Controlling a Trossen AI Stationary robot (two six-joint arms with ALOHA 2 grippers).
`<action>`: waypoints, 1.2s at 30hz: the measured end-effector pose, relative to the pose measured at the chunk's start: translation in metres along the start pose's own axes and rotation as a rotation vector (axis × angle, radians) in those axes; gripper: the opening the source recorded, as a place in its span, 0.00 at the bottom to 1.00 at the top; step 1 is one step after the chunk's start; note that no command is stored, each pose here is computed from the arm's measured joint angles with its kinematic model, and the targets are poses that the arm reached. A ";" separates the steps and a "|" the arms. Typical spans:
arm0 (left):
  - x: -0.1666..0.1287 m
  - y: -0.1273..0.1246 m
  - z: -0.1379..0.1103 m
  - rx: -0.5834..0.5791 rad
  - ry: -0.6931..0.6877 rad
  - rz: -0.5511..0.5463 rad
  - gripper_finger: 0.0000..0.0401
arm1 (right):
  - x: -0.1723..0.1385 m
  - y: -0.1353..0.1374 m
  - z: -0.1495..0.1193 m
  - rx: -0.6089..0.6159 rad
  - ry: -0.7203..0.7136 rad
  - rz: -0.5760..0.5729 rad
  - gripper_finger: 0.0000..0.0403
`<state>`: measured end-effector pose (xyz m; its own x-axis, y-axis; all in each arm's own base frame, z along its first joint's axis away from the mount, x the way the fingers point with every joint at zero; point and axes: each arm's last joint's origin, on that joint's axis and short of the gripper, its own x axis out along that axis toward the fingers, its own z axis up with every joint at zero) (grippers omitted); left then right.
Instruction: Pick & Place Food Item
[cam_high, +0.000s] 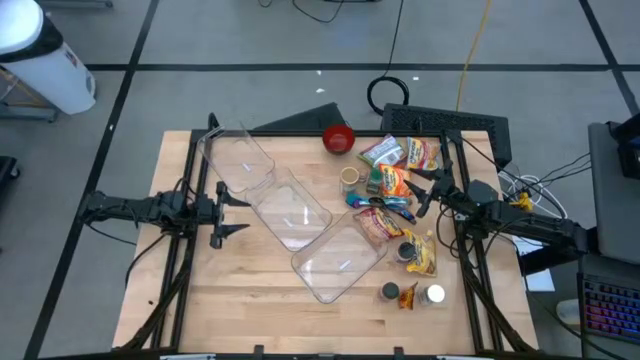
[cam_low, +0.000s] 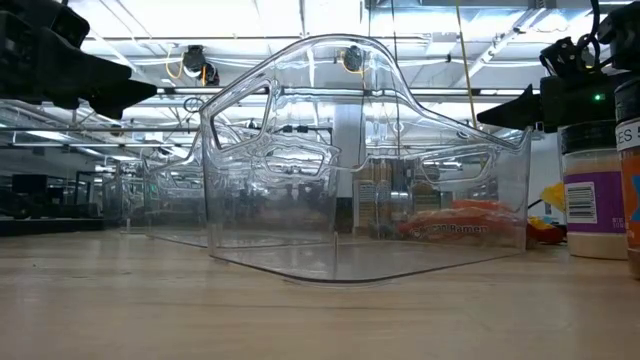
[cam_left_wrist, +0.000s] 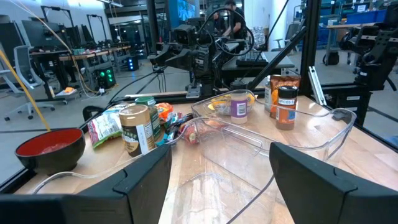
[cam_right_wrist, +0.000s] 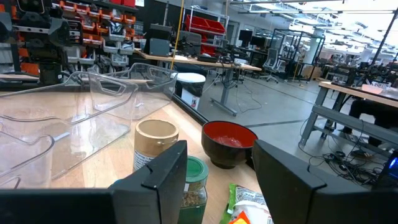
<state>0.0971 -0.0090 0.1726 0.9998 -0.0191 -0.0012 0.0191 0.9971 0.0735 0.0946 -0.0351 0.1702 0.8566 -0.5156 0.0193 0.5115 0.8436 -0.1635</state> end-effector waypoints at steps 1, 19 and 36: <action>0.000 0.000 0.000 0.000 0.000 0.000 0.68 | 0.000 0.000 0.000 0.000 0.000 0.000 0.44; 0.000 0.000 0.000 0.000 -0.001 0.000 0.68 | -0.005 0.001 0.031 0.288 -0.330 0.267 0.43; 0.000 0.000 0.000 0.000 0.000 0.000 0.68 | -0.019 -0.009 0.058 0.534 -0.638 0.249 0.44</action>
<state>0.0971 -0.0090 0.1726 0.9998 -0.0191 -0.0009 0.0191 0.9971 0.0735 0.0774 -0.0241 0.2283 0.7406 -0.2587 0.6202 0.1305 0.9607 0.2449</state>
